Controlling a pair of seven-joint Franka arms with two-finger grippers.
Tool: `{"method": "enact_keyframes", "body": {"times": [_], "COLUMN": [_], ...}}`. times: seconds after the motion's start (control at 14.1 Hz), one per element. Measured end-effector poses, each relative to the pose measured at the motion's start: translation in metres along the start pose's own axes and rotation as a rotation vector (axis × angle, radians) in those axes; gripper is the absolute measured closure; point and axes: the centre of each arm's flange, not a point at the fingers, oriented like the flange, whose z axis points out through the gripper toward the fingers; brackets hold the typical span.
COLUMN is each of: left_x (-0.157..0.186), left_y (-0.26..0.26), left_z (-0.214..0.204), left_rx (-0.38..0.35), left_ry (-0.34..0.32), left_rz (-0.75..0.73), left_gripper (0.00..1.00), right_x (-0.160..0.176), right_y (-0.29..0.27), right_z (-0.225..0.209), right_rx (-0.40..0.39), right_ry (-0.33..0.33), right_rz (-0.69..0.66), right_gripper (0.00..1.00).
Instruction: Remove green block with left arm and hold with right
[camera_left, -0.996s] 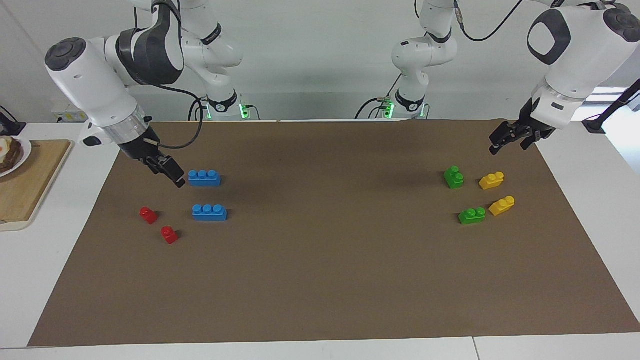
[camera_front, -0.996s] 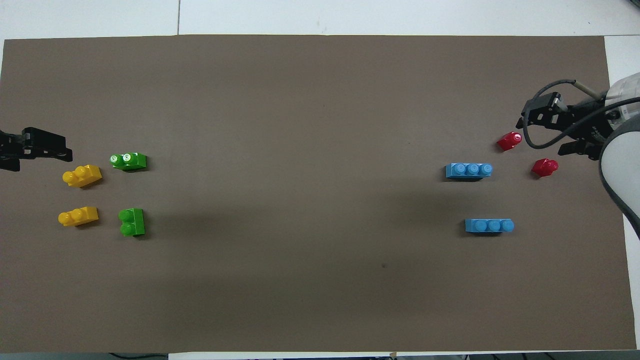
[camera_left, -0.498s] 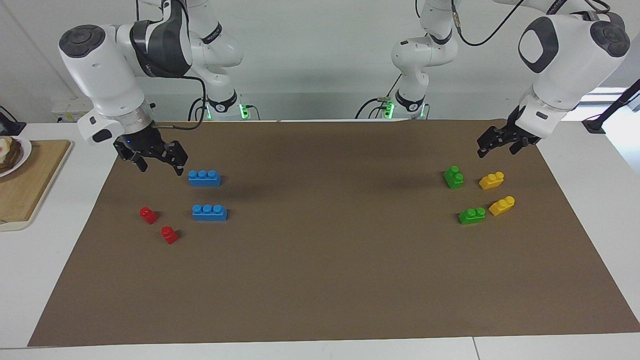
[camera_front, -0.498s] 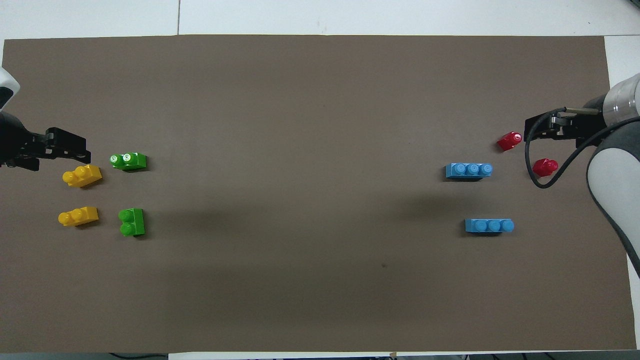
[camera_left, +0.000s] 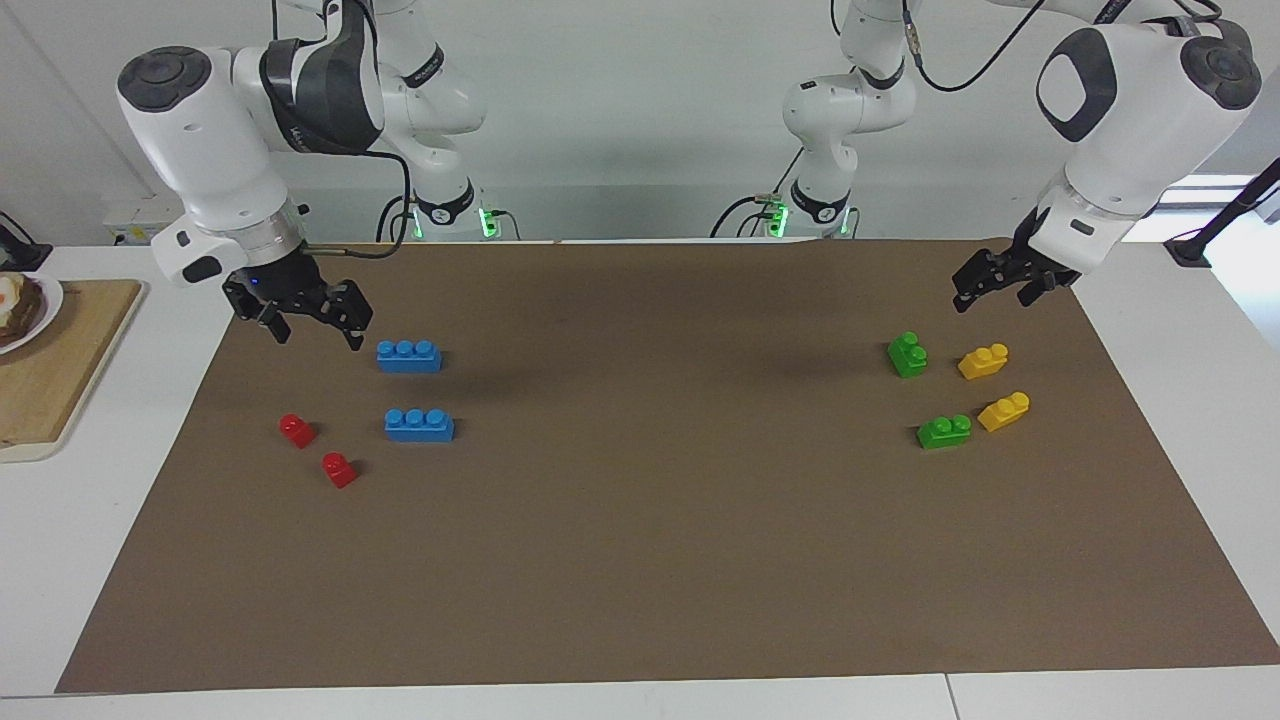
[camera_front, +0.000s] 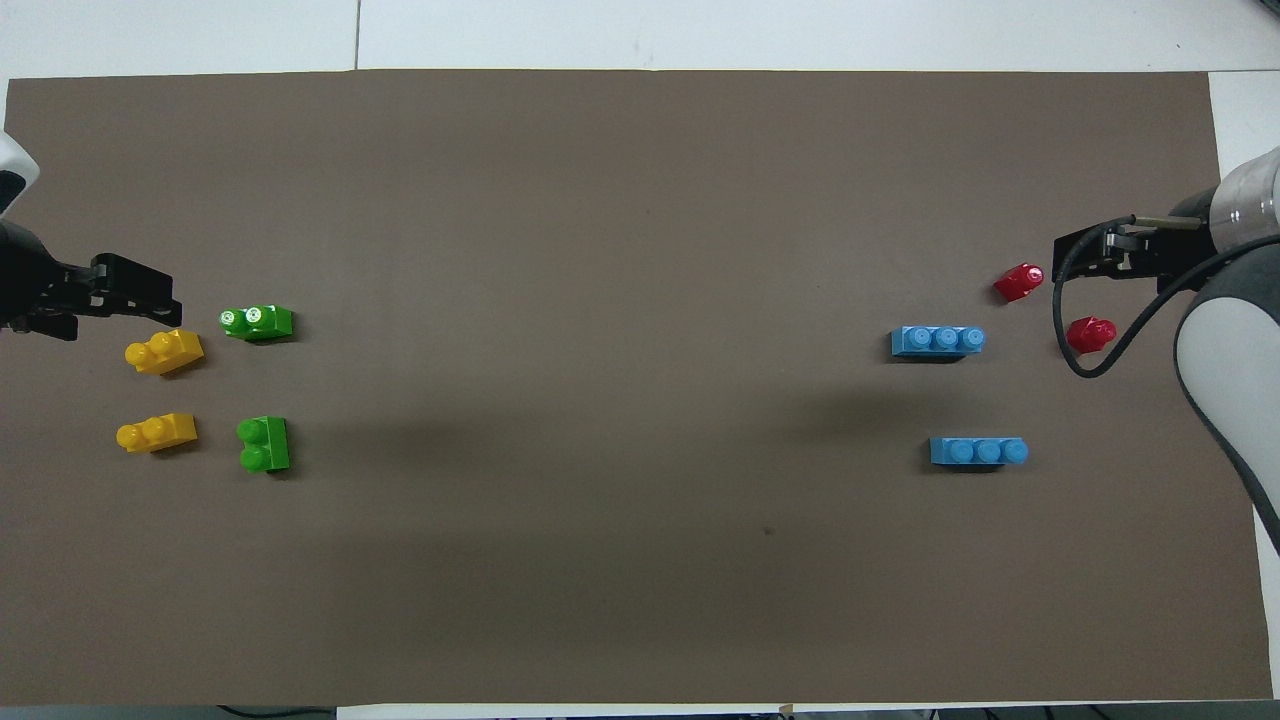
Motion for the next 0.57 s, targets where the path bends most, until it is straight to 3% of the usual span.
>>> {"method": "enact_keyframes", "body": {"times": [0.57], "left_x": [-0.001], "left_y": [0.007], "left_z": [-0.005], "left_rx": [0.001], "left_ry": [0.005], "left_rz": [0.006], "left_gripper": [0.00], "right_x": [-0.007], "right_y": [0.002], "right_z": [-0.011], "right_rx": [-0.003], "right_ry": [-0.020], "right_rz": [0.003], "right_gripper": [0.00]}}
